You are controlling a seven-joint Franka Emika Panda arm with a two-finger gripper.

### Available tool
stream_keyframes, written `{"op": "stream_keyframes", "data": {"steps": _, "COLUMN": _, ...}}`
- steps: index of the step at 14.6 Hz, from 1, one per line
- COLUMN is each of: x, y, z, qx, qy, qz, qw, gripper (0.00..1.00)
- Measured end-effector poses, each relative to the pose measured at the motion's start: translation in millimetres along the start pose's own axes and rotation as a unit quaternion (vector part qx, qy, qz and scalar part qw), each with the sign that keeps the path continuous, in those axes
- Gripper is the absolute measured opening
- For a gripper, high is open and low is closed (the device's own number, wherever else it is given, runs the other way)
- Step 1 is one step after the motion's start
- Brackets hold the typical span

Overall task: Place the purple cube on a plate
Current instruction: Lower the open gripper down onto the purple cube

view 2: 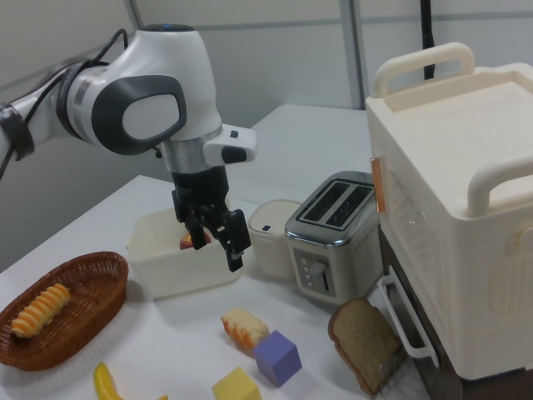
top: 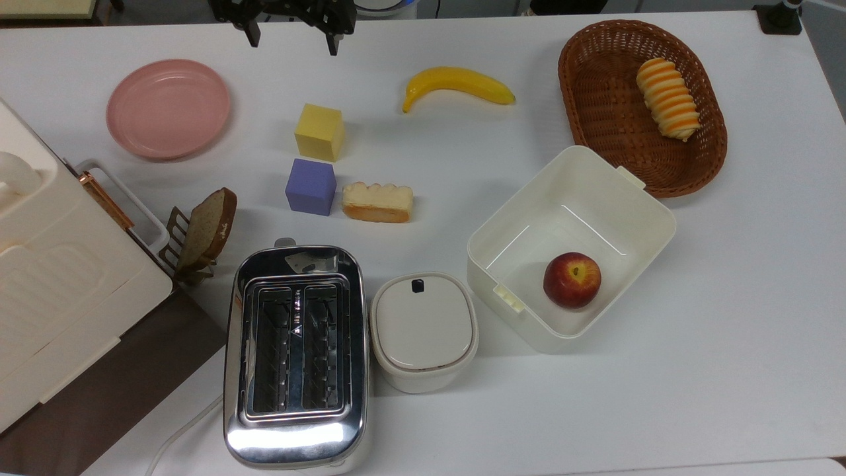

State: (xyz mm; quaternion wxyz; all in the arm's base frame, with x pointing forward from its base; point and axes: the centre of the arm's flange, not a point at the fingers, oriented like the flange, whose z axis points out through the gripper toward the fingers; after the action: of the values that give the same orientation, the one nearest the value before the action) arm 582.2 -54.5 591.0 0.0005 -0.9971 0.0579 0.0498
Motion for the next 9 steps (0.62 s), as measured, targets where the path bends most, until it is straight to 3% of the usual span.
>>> {"op": "stream_keyframes", "data": {"steps": 9, "x": 0.0, "y": 15.6, "z": 0.0, "qx": 0.001, "qy": 0.0, "qz": 0.013, "qw": 0.9999, "gripper": 1.0}}
